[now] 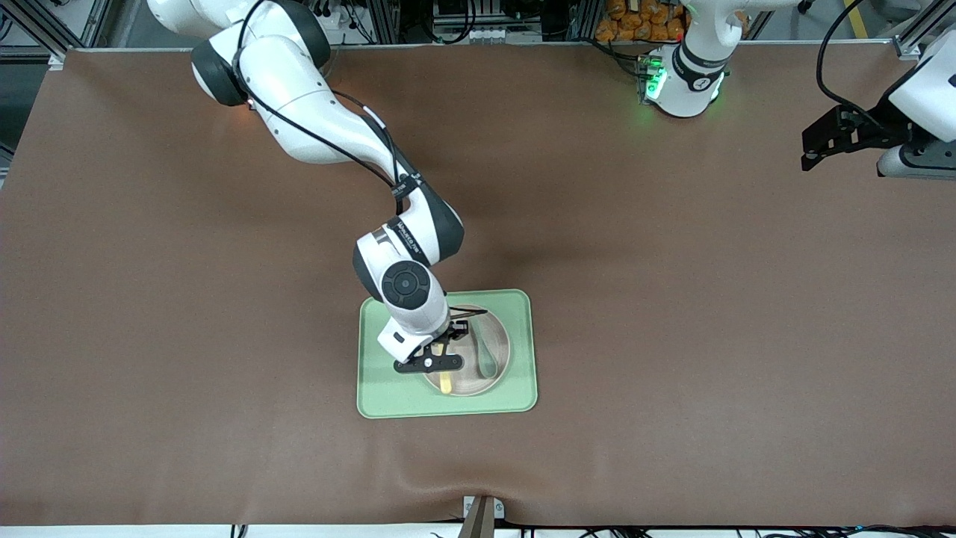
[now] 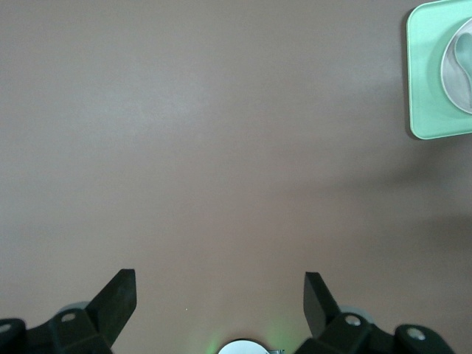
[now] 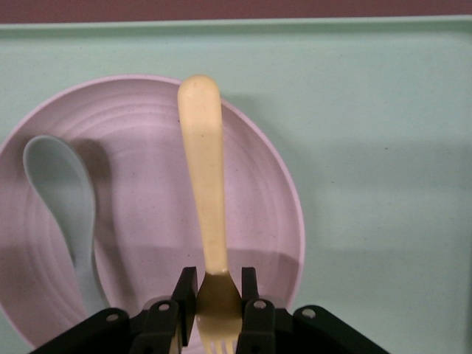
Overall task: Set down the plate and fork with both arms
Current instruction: 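Lift the fork with the right gripper and move it beside the plate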
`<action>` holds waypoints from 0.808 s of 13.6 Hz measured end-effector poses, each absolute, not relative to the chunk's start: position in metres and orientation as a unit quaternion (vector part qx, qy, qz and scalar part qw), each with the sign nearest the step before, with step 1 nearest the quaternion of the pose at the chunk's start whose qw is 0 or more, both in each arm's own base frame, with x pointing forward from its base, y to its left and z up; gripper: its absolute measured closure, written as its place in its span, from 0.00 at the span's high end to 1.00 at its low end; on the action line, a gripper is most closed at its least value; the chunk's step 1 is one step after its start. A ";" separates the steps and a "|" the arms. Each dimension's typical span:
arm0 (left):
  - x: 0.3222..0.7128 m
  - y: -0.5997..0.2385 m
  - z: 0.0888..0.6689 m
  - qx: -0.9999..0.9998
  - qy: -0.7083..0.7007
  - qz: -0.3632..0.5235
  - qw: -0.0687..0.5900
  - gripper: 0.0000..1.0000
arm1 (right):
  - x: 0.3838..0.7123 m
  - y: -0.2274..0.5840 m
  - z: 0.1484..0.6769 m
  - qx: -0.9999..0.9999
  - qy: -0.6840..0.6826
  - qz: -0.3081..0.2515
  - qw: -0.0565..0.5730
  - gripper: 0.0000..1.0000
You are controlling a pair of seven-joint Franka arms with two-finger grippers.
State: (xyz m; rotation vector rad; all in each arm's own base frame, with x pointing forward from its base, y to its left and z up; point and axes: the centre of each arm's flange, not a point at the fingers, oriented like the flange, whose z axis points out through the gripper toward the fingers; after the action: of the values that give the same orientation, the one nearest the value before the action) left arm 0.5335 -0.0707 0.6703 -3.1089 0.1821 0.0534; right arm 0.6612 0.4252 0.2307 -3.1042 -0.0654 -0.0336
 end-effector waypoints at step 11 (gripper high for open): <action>0.534 -0.064 0.670 -0.998 0.052 0.018 0.005 1.00 | 0.688 0.351 0.224 -1.000 -0.022 0.017 0.008 0.28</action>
State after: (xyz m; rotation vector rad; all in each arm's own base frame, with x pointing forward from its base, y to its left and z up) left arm 0.5344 -0.0644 0.6701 -3.1274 0.1624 0.0563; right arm 0.6882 0.3513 0.2242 -3.1250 -0.0679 0.0517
